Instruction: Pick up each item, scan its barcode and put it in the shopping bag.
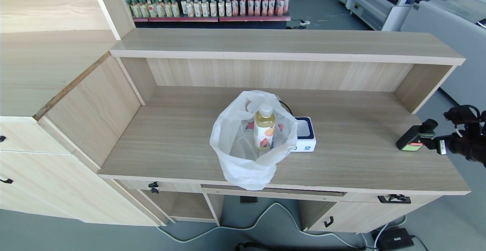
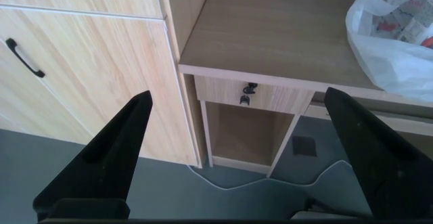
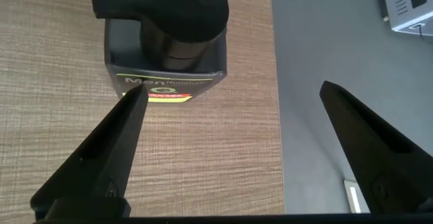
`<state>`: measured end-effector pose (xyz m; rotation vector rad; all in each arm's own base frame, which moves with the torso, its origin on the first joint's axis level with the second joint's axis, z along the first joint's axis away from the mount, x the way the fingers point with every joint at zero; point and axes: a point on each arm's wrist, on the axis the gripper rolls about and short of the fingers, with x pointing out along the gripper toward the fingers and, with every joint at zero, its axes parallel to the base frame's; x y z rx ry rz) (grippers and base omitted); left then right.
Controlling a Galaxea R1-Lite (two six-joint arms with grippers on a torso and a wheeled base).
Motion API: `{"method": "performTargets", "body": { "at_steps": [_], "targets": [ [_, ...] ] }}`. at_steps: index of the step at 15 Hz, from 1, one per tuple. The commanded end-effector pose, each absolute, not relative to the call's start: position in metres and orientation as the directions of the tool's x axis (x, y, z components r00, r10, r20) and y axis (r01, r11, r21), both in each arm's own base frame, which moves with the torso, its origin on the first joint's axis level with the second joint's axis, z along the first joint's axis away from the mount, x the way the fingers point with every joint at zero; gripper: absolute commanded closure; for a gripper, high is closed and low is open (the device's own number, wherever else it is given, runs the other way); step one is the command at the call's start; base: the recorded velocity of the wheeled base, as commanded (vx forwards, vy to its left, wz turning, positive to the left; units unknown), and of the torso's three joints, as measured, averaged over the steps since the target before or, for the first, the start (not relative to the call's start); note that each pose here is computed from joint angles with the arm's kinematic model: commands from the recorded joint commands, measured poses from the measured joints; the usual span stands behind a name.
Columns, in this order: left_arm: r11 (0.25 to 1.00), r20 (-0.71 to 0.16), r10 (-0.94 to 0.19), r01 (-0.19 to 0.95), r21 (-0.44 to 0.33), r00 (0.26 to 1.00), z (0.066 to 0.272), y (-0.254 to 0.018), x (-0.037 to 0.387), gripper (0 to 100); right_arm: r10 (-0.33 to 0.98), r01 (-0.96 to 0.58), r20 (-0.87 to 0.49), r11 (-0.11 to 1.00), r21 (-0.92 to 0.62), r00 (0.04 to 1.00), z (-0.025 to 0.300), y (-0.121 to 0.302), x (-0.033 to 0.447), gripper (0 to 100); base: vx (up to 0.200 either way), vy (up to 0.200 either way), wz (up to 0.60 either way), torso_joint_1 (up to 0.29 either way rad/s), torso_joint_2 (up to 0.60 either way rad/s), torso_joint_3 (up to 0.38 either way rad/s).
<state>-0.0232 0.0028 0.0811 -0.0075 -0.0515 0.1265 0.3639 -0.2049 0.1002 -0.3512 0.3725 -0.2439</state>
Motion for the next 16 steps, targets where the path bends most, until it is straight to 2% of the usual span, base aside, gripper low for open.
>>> {"method": "performTargets", "body": {
  "at_steps": [1,16],
  "targets": [
    [0.992,0.052,0.127,-0.127,-0.011,0.991,0.081,0.003,-0.023,0,-0.284,0.156,-0.313,0.913,-0.377,0.906,0.098,-0.201,0.367,0,0.0,0.0,0.0,0.0,0.0,0.0],
    [0.992,0.052,0.125,-0.125,-0.011,0.991,0.081,0.003,-0.023,0,-0.246,0.126,-0.282,0.914,-0.386,0.927,0.085,-0.18,0.393,0,0.0,0.0,0.0,0.0,0.0,0.0]
  ]
}}
